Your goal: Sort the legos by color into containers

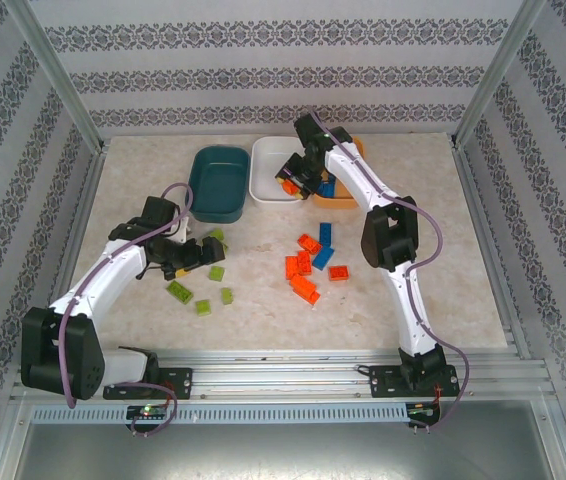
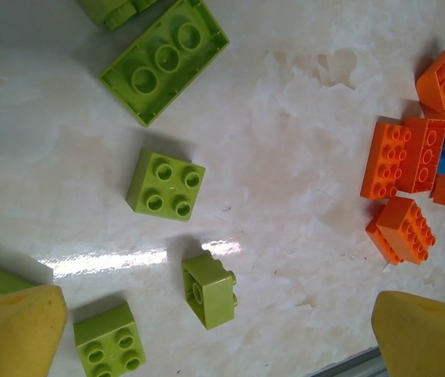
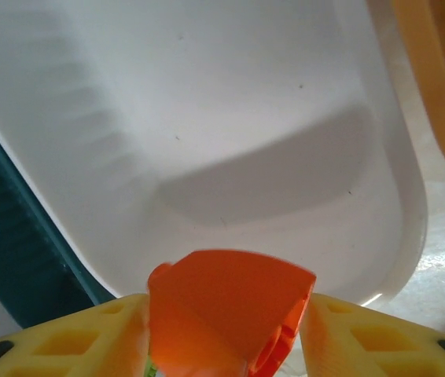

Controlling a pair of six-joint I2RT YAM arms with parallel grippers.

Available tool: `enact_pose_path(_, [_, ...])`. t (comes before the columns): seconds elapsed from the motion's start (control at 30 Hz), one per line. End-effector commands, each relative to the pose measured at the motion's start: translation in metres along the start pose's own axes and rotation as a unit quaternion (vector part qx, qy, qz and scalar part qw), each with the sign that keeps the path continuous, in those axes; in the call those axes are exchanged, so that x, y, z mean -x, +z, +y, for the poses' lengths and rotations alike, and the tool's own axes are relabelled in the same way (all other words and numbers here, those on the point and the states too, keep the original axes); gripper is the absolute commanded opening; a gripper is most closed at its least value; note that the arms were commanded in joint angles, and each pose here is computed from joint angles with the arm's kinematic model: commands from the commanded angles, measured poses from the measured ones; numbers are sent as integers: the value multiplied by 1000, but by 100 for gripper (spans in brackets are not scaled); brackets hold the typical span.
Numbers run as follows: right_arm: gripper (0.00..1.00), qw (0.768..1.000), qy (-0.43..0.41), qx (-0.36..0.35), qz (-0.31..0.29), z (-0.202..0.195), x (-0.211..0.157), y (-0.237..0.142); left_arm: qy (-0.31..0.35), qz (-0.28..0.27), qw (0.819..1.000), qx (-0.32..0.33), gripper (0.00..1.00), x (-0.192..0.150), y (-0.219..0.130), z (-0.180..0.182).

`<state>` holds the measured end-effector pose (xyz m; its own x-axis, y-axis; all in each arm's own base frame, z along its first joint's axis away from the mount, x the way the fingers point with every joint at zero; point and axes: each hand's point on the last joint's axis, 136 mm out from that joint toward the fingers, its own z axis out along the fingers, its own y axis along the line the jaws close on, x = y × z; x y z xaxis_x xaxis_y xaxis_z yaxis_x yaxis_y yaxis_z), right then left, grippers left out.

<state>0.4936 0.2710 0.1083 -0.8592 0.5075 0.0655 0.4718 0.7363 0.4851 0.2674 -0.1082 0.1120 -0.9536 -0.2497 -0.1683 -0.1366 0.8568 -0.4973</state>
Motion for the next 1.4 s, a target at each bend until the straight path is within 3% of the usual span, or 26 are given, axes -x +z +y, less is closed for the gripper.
enact_pose_path(0.0, [59, 1000, -12, 20, 0, 14, -4, -19, -4, 10, 1000, 15, 100, -4, -3, 4])
enact_pose_path(0.13, [61, 999, -25, 27, -7, 19, -7, -33, 3, 24, 999, 35, 98, -7, 1, 11])
enact_pose_path(0.27, [62, 998, -41, 32, -22, 23, -12, -57, 35, 44, 996, 65, 88, -10, 7, 13])
enact_pose_path(0.5, [62, 995, -76, 43, -44, 3, -51, -97, 98, 98, 981, 135, 79, -17, 36, 9])
enact_pose_path(0.73, [63, 997, -62, 16, -48, -84, -92, -115, 118, 124, 969, 179, 77, -12, 53, 22])
enact_pose_path(1.03, [63, 997, -37, -62, -11, -191, -141, -98, 127, 131, 966, 182, 72, -3, 73, 23])
enact_pose_path(1.23, [63, 988, -31, -153, 25, -233, -152, -91, 135, 146, 963, 182, 66, 0, 86, 22])
enact_pose_path(1.37, [67, 985, 11, -166, 43, -236, -154, -78, 134, 158, 961, 185, 58, -4, 91, 25])
